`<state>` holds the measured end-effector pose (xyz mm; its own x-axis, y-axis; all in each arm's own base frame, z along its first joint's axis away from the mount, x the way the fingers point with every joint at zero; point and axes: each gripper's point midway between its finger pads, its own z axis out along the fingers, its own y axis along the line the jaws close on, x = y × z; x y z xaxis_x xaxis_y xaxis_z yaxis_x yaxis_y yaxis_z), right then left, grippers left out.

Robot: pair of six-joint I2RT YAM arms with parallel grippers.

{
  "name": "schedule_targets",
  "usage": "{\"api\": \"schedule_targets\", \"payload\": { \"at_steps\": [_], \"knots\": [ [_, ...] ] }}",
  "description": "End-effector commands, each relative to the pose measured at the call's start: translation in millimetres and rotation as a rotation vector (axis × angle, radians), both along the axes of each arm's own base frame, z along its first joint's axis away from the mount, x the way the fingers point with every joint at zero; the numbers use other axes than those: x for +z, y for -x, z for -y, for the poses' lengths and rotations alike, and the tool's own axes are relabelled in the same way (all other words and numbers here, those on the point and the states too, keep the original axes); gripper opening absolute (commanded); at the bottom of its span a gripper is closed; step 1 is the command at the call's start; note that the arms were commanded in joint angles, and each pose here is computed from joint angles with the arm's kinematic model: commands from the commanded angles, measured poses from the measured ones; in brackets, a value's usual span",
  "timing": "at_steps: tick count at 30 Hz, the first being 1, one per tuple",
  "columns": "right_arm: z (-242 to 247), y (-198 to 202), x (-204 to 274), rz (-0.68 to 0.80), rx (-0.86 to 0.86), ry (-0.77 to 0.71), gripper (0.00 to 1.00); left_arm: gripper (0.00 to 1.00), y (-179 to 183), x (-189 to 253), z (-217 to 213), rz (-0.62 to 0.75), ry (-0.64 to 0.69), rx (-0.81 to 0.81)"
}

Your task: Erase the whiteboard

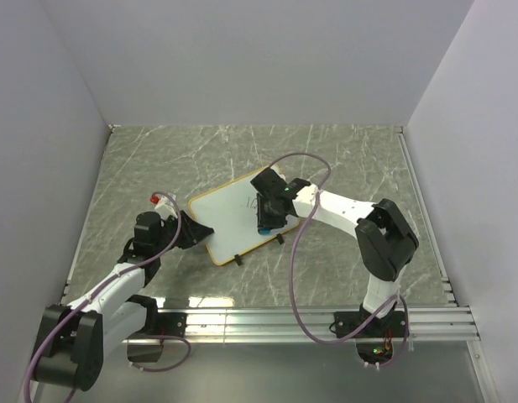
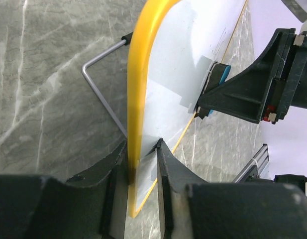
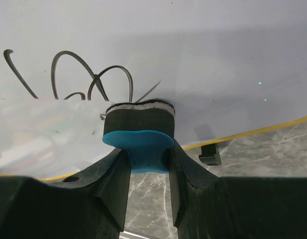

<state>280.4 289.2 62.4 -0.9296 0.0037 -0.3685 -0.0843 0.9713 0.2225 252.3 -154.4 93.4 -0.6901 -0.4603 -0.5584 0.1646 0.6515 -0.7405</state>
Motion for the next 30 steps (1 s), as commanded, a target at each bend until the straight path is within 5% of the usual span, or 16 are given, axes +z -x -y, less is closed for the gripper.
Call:
{"api": "schedule_targets", "payload": {
  "at_steps": [1, 16, 30],
  "knots": [
    [14.4, -24.2, -13.2, 0.055, -0.056, 0.078, 0.00, 0.00, -1.6, -0.6, -2.3, -0.012, -0.024, 0.006],
    [-95.7, -81.4, 108.5, 0.177, -0.022, -0.229, 0.00, 0.00, -1.0, -1.6, -1.7, -0.012, -0.032, 0.003],
    [25.7, -72.5, 0.2, 0.034, -0.201, -0.011, 0.00, 0.00, -0.4, -2.4, -0.3, -0.020, -0.034, -0.004]
  ]
}}
